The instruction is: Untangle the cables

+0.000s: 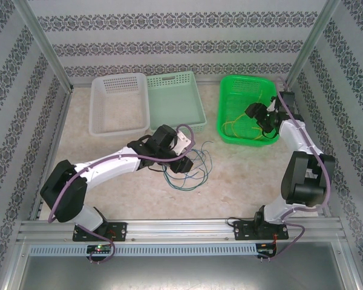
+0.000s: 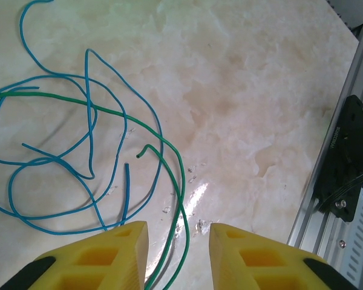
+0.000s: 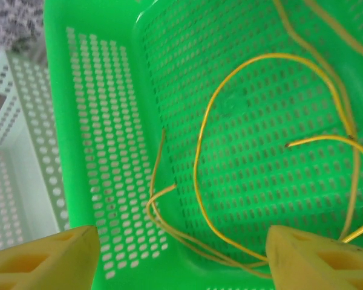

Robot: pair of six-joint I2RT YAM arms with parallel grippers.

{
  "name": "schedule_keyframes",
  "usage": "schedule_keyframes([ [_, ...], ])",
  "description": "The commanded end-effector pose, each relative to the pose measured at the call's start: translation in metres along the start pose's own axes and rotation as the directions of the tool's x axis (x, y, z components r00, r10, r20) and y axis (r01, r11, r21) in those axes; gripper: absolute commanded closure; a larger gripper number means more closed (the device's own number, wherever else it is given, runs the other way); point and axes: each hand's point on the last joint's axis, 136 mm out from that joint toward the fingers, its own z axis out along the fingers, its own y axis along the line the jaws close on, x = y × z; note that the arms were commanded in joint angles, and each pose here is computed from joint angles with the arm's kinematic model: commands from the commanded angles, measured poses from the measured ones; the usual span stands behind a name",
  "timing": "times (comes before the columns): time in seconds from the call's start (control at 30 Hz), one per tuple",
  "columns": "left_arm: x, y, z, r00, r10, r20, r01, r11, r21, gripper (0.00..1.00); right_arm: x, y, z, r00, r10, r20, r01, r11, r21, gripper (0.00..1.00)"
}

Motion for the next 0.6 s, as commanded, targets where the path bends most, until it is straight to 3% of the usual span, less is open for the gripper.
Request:
schedule_keyframes([
  [0.0, 0.003, 0.007, 0.005, 1.0, -0.02, -0.024, 0.02, 1.0, -0.011, 0.65, 0.023, 0.007, -0.015, 0.993, -0.018, -0.12, 0.013, 0.999, -0.04, 0.25],
  [0.23, 0.006, 0.022, 0.02, 0.997, -0.056, -0.057, 0.053, 0.997, -0.052, 0.55, 0.035, 0.033, -0.048, 0.996, -0.072, -0.059, 0.064, 0.99, -0.128, 0.25],
  [0.43, 0.0, 0.028, 0.047, 0.988, -0.096, -0.121, 0.092, 0.995, -0.037, 0.55, 0.057, 0.043, -0.069, 0.994, -0.099, -0.052, 0.087, 0.978, -0.19, 0.25],
  [0.57, -0.004, 0.042, 0.056, 0.985, -0.124, -0.122, 0.113, 0.989, -0.096, 0.54, 0.072, 0.043, -0.074, 0.994, -0.09, -0.064, 0.073, 0.972, -0.221, 0.25],
])
